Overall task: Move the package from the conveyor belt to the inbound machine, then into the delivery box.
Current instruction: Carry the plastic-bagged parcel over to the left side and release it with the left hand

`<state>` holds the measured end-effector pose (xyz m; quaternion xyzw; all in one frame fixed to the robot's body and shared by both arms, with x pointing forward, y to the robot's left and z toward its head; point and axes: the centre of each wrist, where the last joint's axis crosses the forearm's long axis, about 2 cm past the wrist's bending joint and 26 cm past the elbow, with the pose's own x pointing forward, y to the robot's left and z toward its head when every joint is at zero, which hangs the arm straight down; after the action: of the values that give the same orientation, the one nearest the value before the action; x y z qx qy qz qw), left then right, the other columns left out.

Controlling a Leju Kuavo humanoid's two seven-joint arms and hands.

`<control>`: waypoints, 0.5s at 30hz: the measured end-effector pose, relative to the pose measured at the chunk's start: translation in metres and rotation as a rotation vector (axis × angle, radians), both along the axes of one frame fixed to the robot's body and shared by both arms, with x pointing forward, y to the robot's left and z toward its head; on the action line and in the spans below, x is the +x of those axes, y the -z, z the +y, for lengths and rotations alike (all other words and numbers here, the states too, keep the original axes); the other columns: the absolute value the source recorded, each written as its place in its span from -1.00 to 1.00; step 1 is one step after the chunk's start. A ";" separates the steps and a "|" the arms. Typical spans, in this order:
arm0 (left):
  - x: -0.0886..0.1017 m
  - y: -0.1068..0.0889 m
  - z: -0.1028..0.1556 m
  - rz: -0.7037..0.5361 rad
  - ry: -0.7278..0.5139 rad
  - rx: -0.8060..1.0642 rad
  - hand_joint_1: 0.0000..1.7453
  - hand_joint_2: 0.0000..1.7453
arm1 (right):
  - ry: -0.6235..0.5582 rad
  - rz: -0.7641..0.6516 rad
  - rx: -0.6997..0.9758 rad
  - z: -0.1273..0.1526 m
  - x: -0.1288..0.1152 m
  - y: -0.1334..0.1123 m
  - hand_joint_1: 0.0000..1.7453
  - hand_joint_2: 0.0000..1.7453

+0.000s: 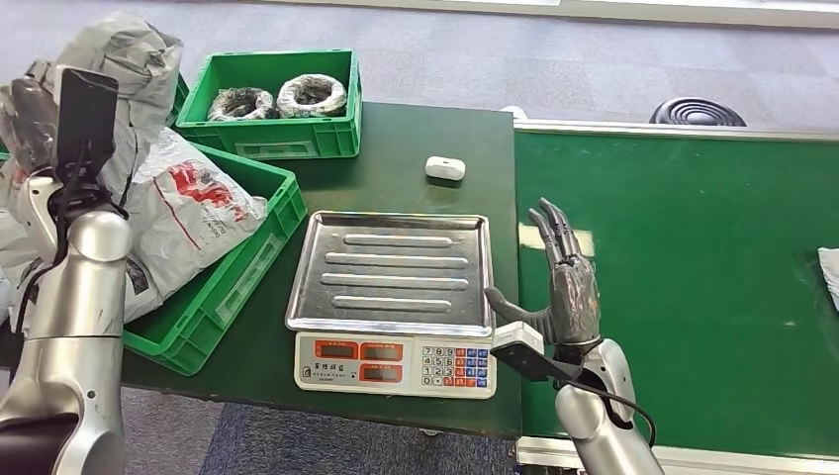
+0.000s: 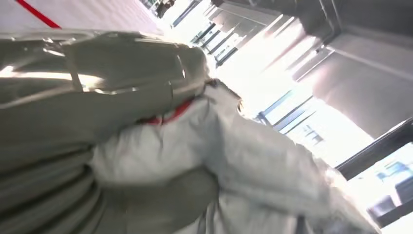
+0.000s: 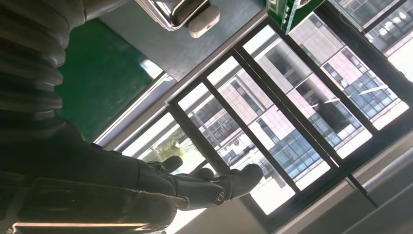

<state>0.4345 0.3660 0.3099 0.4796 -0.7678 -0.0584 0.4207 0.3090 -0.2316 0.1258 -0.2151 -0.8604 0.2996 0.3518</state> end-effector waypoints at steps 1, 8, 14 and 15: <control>0.002 0.005 0.002 0.047 0.001 0.000 1.00 1.00 | 0.003 0.002 -0.001 -0.001 0.000 0.000 -1.00 1.00; 0.015 0.036 0.005 0.415 0.081 0.033 0.95 1.00 | 0.012 0.007 -0.003 -0.006 0.000 0.001 -1.00 1.00; 0.020 0.056 0.001 0.616 0.188 0.042 -1.00 1.00 | 0.008 0.000 -0.006 -0.007 0.005 -0.003 -1.00 1.00; 0.020 0.058 0.001 0.628 0.197 0.036 -1.00 1.00 | 0.006 0.001 -0.007 -0.007 0.006 -0.004 -1.00 1.00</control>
<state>0.4546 0.3667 0.2517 0.3688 -0.6424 -0.2573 0.6206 0.3152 -0.2384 0.1297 -0.2186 -0.8585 0.3016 0.3524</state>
